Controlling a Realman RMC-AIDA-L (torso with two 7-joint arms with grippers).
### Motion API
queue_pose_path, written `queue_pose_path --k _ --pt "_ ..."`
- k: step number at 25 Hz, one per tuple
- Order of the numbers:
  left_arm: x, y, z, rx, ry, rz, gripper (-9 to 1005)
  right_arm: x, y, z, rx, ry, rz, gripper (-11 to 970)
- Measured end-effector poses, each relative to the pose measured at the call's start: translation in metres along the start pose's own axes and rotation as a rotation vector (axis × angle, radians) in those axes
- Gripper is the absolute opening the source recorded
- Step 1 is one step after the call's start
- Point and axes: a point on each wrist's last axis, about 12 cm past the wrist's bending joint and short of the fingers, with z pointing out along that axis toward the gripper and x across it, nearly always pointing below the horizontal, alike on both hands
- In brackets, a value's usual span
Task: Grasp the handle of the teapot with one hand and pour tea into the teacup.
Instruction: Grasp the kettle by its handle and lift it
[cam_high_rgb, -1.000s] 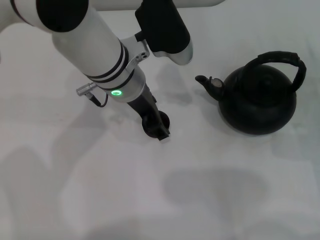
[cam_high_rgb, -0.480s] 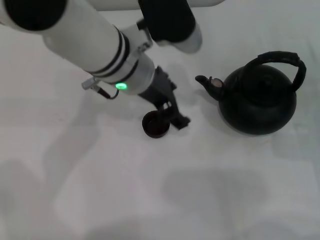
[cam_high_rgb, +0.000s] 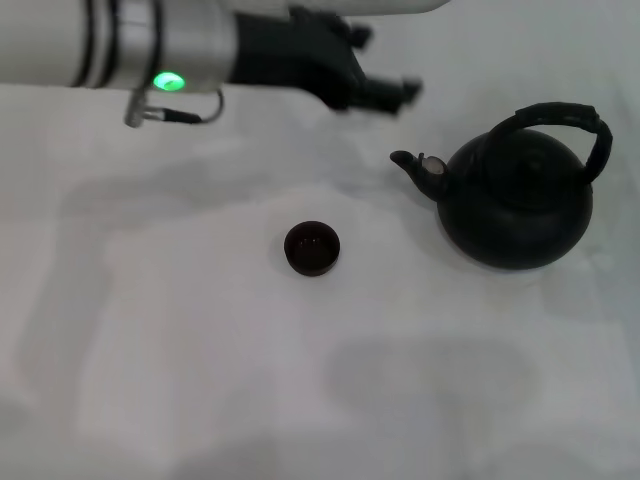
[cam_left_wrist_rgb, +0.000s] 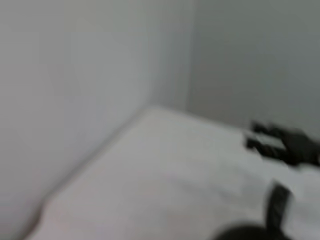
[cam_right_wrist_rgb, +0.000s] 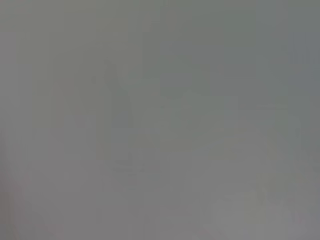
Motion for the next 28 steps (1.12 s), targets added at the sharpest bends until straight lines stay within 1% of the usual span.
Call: queue_pose_path --k 3,5,6,9,10,11,12,13,15,18,21,24,28 --pt "0.016 0.018 -0.014 -0.064 -0.149 -0.095 874 -0.005 0.0 -0.002 -0.01 -0.041 0.042 856" --pt "0.029 0.029 -0.024 -0.101 -0.259 -0.17 873 -0.009 -0.001 -0.004 -0.02 -0.072 0.095 856" --pt "0.034 0.032 -0.027 -0.113 -0.292 -0.19 873 -0.01 -0.002 -0.005 -0.025 -0.081 0.118 856" --pt "0.059 0.044 -0.042 -0.183 -0.483 -0.275 872 -0.012 -0.002 -0.009 -0.06 -0.09 0.196 856" --pt "0.066 0.047 -0.045 -0.211 -0.531 -0.29 872 -0.012 -0.002 -0.009 -0.06 -0.09 0.196 856" --pt "0.075 0.05 -0.048 -0.247 -0.576 -0.304 871 -0.012 -0.001 -0.011 -0.083 -0.088 0.217 856" --pt "0.084 0.052 -0.051 -0.285 -0.613 -0.322 871 -0.011 0.001 -0.017 -0.161 -0.064 0.255 856" --pt "0.098 0.055 -0.053 -0.338 -0.65 -0.346 870 -0.011 0.002 -0.018 -0.183 -0.056 0.264 855" --pt "0.109 0.056 -0.055 -0.382 -0.68 -0.355 869 -0.01 0.005 -0.025 -0.268 -0.023 0.28 855" --pt "0.133 0.054 -0.062 -0.476 -0.747 -0.367 867 -0.007 0.008 -0.034 -0.352 0.017 0.263 855" --pt "0.147 0.051 -0.069 -0.538 -0.792 -0.367 866 -0.003 0.016 -0.04 -0.43 0.068 0.246 855" --pt "0.157 0.05 -0.073 -0.577 -0.805 -0.388 865 0.0 0.022 -0.042 -0.477 0.094 0.241 856" --pt "0.167 0.049 -0.076 -0.604 -0.798 -0.417 865 0.002 0.027 -0.036 -0.493 0.11 0.232 857"
